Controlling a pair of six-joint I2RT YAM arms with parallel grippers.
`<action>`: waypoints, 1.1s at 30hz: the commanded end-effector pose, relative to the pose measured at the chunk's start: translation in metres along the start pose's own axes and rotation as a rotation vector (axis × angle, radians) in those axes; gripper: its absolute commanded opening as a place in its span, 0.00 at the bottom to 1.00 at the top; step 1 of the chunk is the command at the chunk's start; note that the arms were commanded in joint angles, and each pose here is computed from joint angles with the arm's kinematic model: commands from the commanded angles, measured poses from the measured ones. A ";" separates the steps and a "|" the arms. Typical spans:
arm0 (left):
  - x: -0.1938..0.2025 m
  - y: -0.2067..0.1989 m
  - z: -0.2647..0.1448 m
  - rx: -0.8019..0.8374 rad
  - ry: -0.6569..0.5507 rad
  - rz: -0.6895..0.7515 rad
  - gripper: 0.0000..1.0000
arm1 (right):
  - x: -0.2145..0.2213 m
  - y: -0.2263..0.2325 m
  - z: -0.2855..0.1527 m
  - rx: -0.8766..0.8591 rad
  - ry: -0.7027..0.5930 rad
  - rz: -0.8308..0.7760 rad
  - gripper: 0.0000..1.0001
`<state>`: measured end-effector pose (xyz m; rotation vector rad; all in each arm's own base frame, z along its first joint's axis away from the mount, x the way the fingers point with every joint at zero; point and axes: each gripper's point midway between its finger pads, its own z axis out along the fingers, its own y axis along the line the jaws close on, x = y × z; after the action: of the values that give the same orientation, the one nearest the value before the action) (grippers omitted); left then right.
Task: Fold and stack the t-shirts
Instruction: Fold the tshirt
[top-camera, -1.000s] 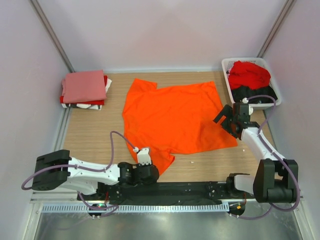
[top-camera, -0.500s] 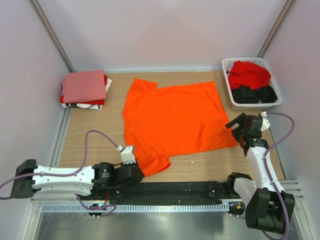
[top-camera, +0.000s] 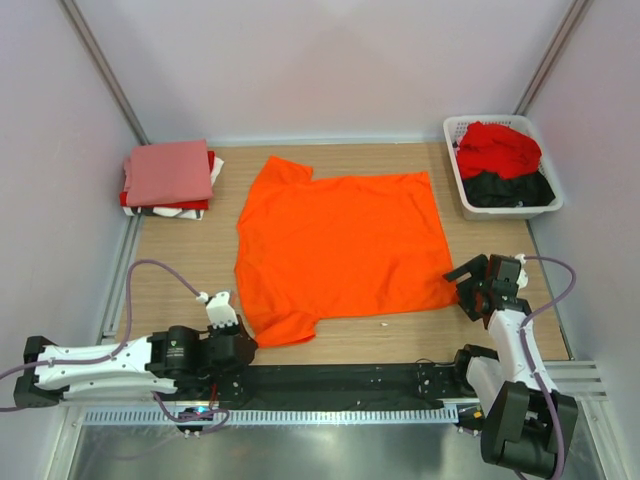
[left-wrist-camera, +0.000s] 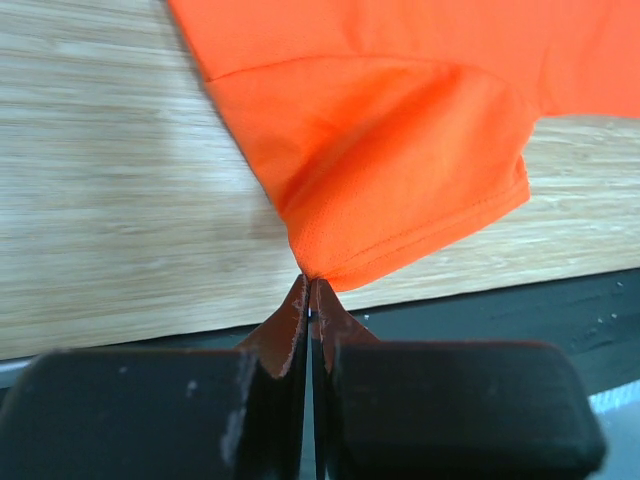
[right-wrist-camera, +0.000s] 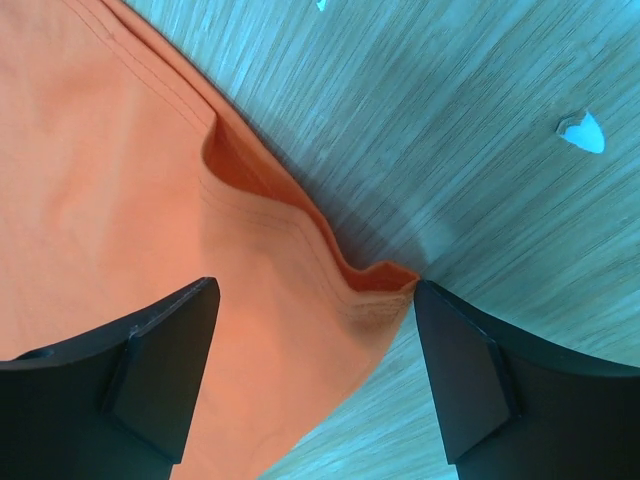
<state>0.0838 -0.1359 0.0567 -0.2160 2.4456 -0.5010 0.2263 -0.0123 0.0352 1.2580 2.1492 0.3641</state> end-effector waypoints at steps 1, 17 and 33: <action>-0.019 0.008 -0.004 -0.036 -0.079 -0.009 0.00 | 0.016 -0.005 -0.001 0.000 0.062 0.020 0.82; -0.020 -0.008 -0.003 -0.038 -0.082 0.016 0.00 | 0.059 -0.033 -0.032 -0.002 0.155 -0.014 0.73; -0.022 -0.004 -0.008 -0.022 -0.080 -0.009 0.00 | 0.052 -0.028 -0.008 0.007 0.149 0.048 0.46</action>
<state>0.0876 -0.1315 0.0602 -0.2060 2.4366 -0.4333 0.1948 0.0217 0.0226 1.2851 2.2179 0.5395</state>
